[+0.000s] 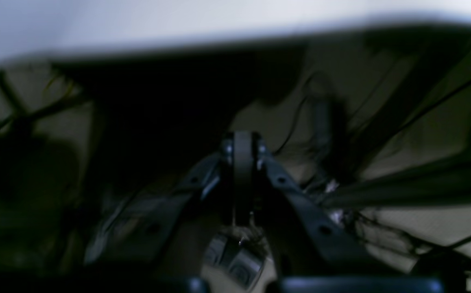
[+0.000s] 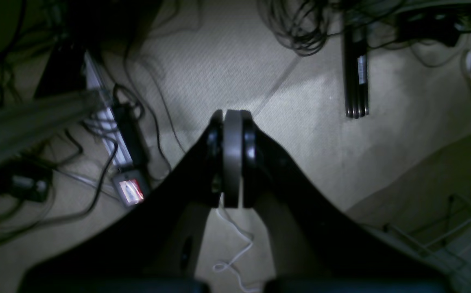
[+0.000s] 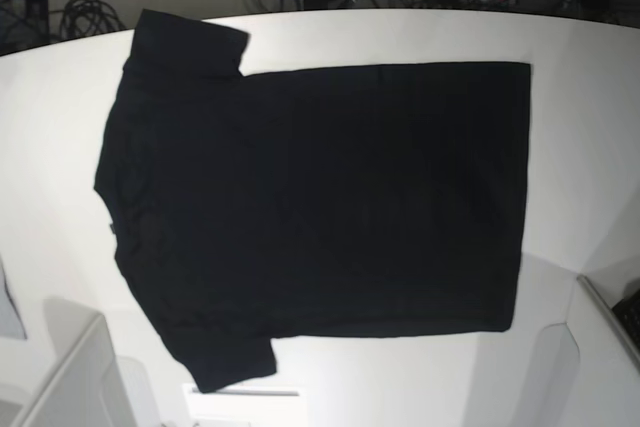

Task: Fold the T-shirt properly
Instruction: 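Move both grippers down to the shoulder corners of the black T-shirt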

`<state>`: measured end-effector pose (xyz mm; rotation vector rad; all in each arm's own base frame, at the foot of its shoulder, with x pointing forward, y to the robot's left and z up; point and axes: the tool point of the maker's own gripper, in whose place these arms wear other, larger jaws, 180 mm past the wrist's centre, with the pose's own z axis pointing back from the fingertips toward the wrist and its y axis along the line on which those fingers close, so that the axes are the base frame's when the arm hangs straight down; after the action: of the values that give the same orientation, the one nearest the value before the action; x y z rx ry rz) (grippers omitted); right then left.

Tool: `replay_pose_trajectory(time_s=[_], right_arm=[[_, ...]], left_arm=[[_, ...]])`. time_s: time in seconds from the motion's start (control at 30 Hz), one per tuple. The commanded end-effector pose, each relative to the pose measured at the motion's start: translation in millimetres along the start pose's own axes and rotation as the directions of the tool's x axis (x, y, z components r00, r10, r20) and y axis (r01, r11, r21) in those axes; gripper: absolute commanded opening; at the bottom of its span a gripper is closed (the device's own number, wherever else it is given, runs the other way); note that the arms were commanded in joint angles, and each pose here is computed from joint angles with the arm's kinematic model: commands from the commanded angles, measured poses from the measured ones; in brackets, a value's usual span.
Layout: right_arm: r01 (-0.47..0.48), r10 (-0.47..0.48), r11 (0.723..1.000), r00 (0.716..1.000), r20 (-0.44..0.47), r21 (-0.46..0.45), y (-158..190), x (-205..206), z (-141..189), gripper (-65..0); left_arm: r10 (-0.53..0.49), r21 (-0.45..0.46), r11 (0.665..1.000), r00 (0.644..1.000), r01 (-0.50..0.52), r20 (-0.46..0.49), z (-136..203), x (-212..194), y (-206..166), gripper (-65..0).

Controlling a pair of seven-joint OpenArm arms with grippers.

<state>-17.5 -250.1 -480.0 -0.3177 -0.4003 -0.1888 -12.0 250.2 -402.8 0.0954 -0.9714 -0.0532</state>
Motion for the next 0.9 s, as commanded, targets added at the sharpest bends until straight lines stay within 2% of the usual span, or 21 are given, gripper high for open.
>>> replay_pose_trajectory(time_s=[0.0,0.13,0.27,0.37,0.43,0.5,0.63,0.73,0.87], right_arm=[[-0.010,0.012,1.000,0.999,0.044,-0.026,-13,14,7,-65.0],[0.007,0.001,0.999,0.989,0.147,-0.050,-20,54,19,-65.0],[0.008,0.003,0.999,0.972,0.236,-0.046,-18,95,34,-65.0],[0.027,-0.013,0.999,0.949,0.316,-0.040,-14,131,43,-65.0],[0.050,-0.037,0.998,0.940,0.339,-0.028,-9,145,45,-65.0],[0.038,-0.044,0.999,0.936,0.349,0.024,6,156,43,-65.0],[-0.018,-0.032,0.990,0.939,0.343,0.143,39,171,39,-65.0],[0.000,-0.082,0.971,0.937,0.339,0.237,55,180,39,-64.4],[0.068,-0.191,0.933,0.926,0.326,0.354,66,189,44,-36.3]], left_arm=[[-0.008,0.045,0.999,0.999,0.006,0.037,6,12,12,-65.0],[-0.057,0.158,0.987,0.989,0.035,0.137,8,48,32,-65.0],[-0.097,0.172,0.983,0.972,0.060,0.214,4,80,36,-65.0],[-0.097,0.162,0.985,0.959,0.055,0.267,0,101,32,-65.0],[-0.097,0.156,0.986,0.950,0.052,0.296,-2,111,29,-65.0],[-0.096,0.152,0.987,0.944,0.049,0.316,-3,119,27,-65.0],[-0.067,0.151,0.988,0.936,0.015,0.345,-4,129,29,-45.9],[0.003,0.142,0.988,0.932,-0.058,0.362,-9,134,43,-35.4],[0.066,0.129,0.984,0.925,-0.123,0.375,-16,142,63,-25.7]])
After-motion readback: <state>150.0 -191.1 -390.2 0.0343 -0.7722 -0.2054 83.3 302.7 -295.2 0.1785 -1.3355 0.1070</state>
